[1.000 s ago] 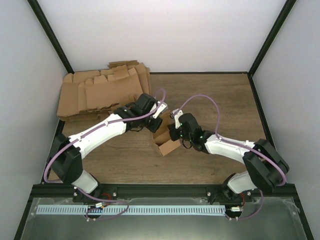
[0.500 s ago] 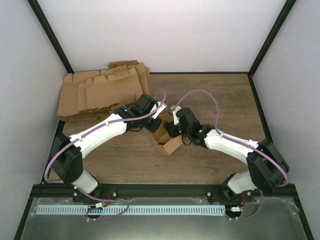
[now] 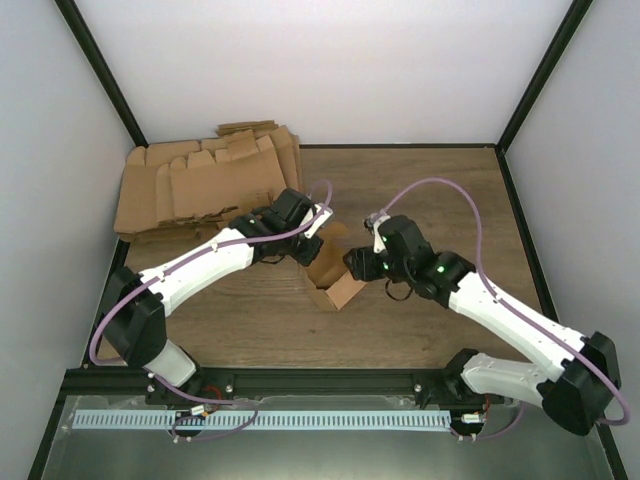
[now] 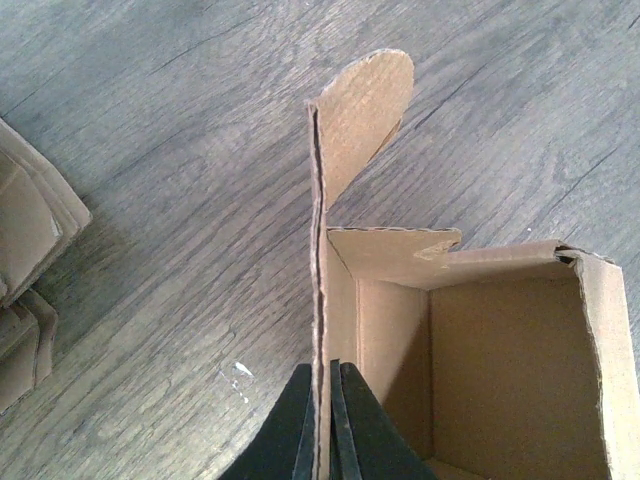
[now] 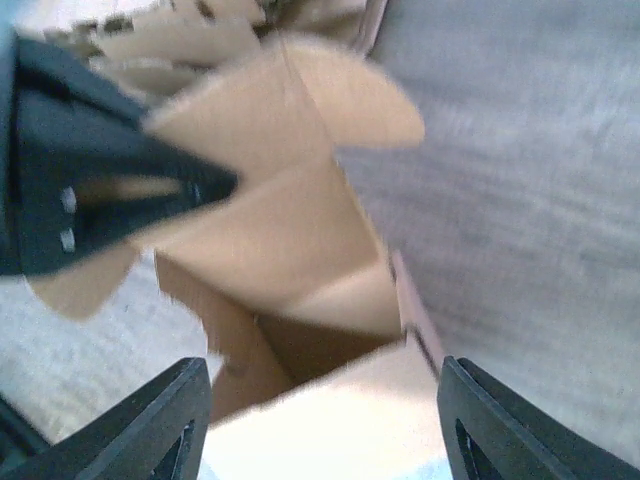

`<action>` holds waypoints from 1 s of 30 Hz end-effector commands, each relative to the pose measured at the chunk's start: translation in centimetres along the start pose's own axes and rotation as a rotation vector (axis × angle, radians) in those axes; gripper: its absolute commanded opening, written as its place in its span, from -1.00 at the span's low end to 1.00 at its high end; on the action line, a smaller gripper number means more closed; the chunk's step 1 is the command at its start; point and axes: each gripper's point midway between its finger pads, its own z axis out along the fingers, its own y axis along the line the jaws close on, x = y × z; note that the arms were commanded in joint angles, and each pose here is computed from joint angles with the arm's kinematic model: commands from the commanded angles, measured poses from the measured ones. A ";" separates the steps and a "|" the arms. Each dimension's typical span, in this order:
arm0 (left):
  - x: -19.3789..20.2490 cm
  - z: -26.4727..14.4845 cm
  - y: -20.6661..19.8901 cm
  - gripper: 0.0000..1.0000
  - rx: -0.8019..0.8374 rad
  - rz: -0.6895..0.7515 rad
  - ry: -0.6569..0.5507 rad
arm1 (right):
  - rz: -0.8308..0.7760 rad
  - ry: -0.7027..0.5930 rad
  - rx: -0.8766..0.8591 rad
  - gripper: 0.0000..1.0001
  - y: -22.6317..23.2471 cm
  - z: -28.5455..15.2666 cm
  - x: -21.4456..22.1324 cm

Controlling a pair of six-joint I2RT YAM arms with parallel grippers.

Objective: Fold the paper box

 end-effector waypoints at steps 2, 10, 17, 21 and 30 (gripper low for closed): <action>0.0 0.3 -0.2 -0.93 0.006 -0.001 -0.005 | 0.198 0.198 -0.113 0.39 0.5 -1.1 7.2; 0.1 0.3 -0.4 -0.93 0.020 -0.010 -0.005 | 0.350 0.139 -0.417 0.54 4.3 -1.0 7.5; 0.3 0.0 -1.4 -0.93 0.073 -0.033 -0.019 | 0.469 0.110 -0.351 0.65 3.6 1.9 6.0; 0.6 -0.3 -2.4 -0.93 0.131 -0.062 -0.029 | 0.471 0.140 -0.362 0.65 4.1 3.3 5.8; 1.2 -1.0 -5.1 -0.91 0.294 -0.117 -0.016 | 0.421 0.117 -0.351 0.58 3.9 4.1 5.5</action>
